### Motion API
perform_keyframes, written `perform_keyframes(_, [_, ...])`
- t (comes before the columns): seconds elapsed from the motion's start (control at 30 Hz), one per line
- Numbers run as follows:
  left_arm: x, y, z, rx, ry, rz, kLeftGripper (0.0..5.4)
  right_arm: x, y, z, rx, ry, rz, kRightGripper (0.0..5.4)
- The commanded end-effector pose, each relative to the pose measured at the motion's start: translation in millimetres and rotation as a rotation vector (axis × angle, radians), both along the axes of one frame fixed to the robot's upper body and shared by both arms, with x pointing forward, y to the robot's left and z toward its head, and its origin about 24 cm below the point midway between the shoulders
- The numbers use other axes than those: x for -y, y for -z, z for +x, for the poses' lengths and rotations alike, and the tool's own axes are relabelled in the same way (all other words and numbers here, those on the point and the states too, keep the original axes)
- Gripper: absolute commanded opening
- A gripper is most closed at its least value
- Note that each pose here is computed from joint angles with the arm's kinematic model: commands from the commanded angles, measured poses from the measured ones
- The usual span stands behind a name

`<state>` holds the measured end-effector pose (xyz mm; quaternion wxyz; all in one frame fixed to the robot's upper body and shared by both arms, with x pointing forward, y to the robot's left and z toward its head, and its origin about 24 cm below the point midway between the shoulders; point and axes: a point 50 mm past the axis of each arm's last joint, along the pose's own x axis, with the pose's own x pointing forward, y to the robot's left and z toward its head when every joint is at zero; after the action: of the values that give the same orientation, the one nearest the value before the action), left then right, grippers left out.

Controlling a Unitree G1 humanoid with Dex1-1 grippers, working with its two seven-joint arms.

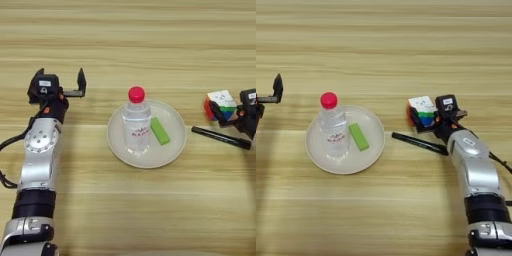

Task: Move the objects on the table

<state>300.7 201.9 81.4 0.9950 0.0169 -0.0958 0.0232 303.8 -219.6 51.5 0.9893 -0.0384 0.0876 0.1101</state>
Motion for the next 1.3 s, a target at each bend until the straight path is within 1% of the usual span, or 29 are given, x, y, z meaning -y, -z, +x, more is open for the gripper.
perform_keyframes(0.03, [1.5, -3.1, 1.9, 0.016, 0.002, 0.001, 5.4, -3, -0.2, 4.9, 0.005, -0.011, -0.006, 5.38])
perform_keyframes(0.6, [1.7, -2.3, 1.3, 0.015, 0.002, -0.002, 5.4, -7, 4.2, 12.1, -0.002, -0.032, -0.012, 5.38])
perform_keyframes(0.7, [1.7, -2.3, 1.2, 0.015, 0.002, -0.001, 5.4, -8, 4.8, 13.4, -0.004, -0.038, -0.014, 5.14])
perform_keyframes(0.73, [1.8, -2.3, 1.2, 0.015, 0.002, -0.001, 5.4, -9, 4.9, 13.7, -0.005, -0.039, -0.014, 4.93])
perform_keyframes(0.77, [1.8, -2.3, 1.1, 0.015, 0.003, -0.001, 5.4, -9, 5.1, 13.9, -0.007, -0.042, -0.015, 4.87])
perform_keyframes(0.8, [1.8, -2.3, 1.1, 0.016, 0.003, -0.001, 5.4, -9, 5.4, 14.2, -0.01, -0.045, -0.015, 4.67])
perform_keyframes(1.07, [1.7, -2.6, 0.9, 0.018, 0.001, -0.002, 5.4, -12, 7.1, 15.8, -0.019, -0.058, -0.02, 3.69])
perform_keyframes(1.2, [1.7, -2.6, 0.9, 0.018, 0.001, -0.002, 5.4, -14, 8.7, 16.2, -0.028, -0.066, -0.019, 3.35])
perform_keyframes(1.3, [1.8, -2.8, 0.8, 0.019, 0.001, -0.002, 5.4, -14, 10.1, 16.2, -0.034, -0.07, -0.019, 3.35])
